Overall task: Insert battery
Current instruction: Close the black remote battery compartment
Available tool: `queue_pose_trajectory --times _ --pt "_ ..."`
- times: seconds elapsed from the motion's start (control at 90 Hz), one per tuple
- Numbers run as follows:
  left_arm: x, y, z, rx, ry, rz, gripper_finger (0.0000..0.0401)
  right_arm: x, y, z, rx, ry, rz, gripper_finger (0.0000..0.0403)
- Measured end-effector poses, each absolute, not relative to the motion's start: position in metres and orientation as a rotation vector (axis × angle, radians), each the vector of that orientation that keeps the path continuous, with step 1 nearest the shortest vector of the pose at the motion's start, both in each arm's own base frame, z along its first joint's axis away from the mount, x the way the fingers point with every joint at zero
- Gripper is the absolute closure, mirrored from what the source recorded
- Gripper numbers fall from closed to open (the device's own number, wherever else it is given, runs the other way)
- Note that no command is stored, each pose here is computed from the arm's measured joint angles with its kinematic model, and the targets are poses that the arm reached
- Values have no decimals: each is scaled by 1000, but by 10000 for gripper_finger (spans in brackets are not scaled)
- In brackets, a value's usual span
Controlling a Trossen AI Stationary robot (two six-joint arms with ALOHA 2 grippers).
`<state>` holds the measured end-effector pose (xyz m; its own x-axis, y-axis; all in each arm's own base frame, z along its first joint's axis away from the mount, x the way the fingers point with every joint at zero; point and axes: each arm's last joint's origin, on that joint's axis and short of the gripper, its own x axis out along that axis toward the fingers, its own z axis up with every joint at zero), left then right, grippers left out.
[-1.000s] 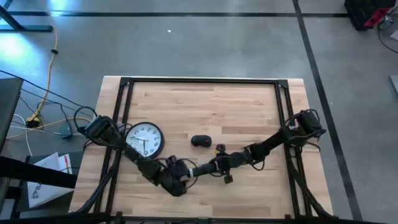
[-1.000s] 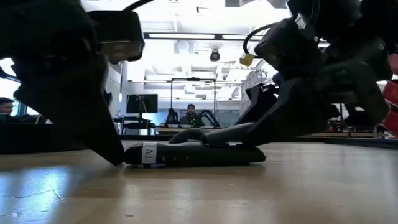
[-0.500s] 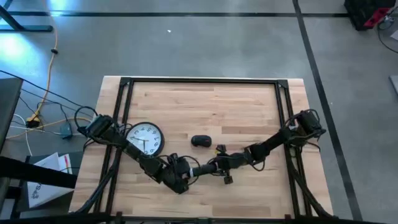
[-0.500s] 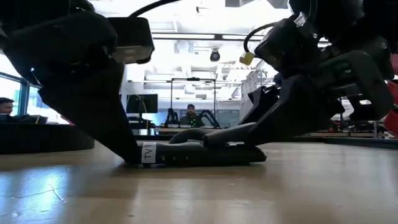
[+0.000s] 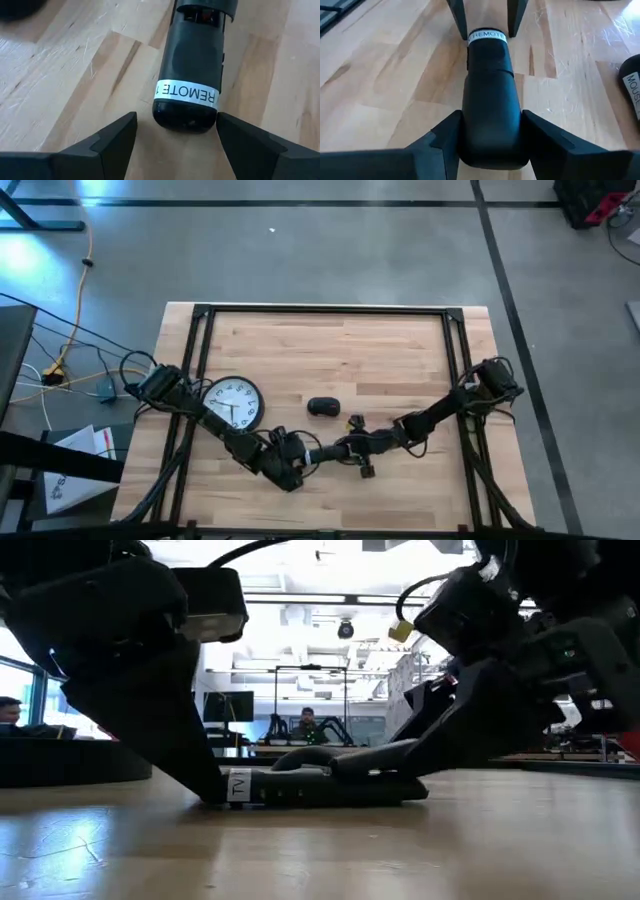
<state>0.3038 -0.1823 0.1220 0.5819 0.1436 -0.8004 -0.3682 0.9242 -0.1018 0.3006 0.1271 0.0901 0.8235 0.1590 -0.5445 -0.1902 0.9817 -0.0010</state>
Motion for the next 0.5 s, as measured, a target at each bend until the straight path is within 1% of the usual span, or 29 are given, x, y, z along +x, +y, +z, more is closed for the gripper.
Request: queue_pose_trajectory --times 0.122,0.5 --pt "304 -182 122 -270 904 303 144 302 128 84 -57 566 187 246" --pt "304 -183 122 -261 904 297 144 308 129 86 -93 589 193 246"
